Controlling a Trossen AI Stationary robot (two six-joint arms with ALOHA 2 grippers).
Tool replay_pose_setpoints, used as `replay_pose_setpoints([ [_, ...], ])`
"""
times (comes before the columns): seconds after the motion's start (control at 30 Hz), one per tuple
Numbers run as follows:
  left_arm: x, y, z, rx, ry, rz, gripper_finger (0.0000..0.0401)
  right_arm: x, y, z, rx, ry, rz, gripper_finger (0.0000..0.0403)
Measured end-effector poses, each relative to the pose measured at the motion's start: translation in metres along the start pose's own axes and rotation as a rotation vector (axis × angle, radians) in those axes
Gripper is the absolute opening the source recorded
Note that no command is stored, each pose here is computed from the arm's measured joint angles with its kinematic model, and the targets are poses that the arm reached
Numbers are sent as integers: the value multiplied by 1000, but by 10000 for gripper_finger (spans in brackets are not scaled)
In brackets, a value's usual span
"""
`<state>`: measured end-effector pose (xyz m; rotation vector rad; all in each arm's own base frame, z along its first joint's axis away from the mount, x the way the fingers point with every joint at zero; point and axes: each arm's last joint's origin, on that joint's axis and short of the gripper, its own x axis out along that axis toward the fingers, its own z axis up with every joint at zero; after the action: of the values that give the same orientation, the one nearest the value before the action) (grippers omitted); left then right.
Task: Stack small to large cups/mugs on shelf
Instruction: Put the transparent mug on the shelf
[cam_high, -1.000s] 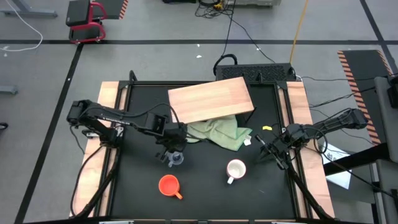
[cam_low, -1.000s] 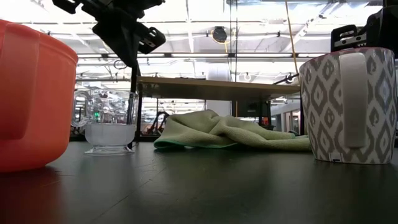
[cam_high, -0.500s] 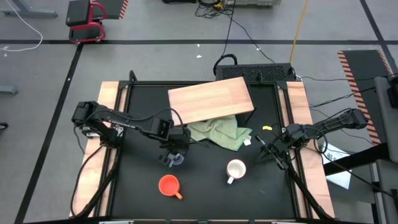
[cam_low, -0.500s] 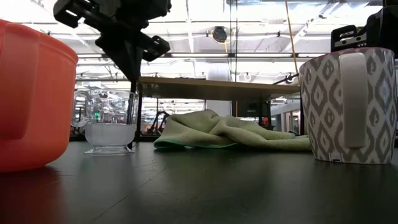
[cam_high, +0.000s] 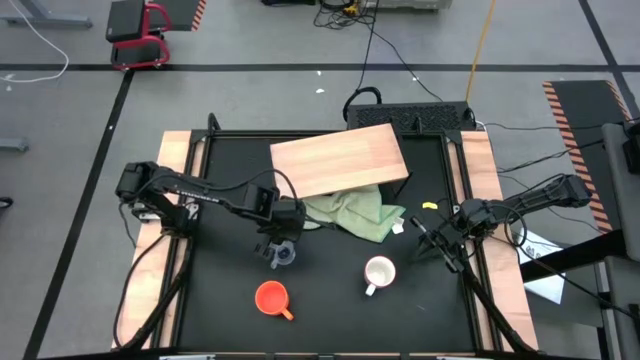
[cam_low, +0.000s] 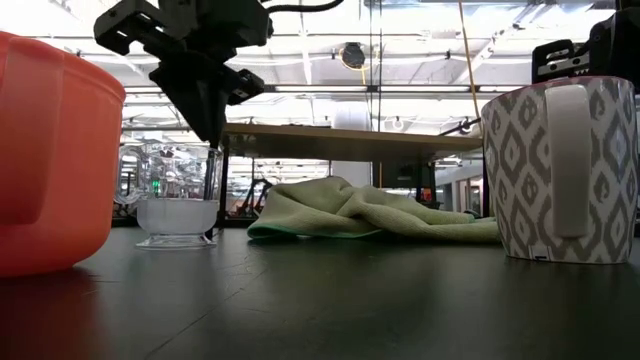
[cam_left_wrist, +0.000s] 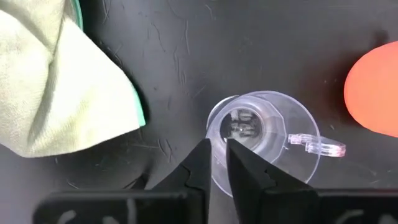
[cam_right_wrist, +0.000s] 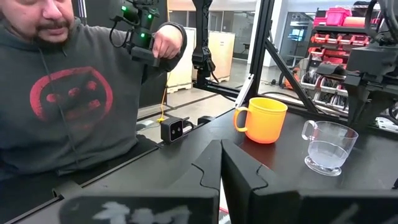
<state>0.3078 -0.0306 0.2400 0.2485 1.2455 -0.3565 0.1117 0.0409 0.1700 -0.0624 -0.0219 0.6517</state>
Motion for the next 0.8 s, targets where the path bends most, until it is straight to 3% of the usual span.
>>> replay_pose_setpoints([
  [0.33,0,-2,-2,-17,11,-41,102,0,0,0,-1,1,0,0],
  [0.8,7,-1,1,21,15,-31,104,0,0,0,0,1,0,0],
])
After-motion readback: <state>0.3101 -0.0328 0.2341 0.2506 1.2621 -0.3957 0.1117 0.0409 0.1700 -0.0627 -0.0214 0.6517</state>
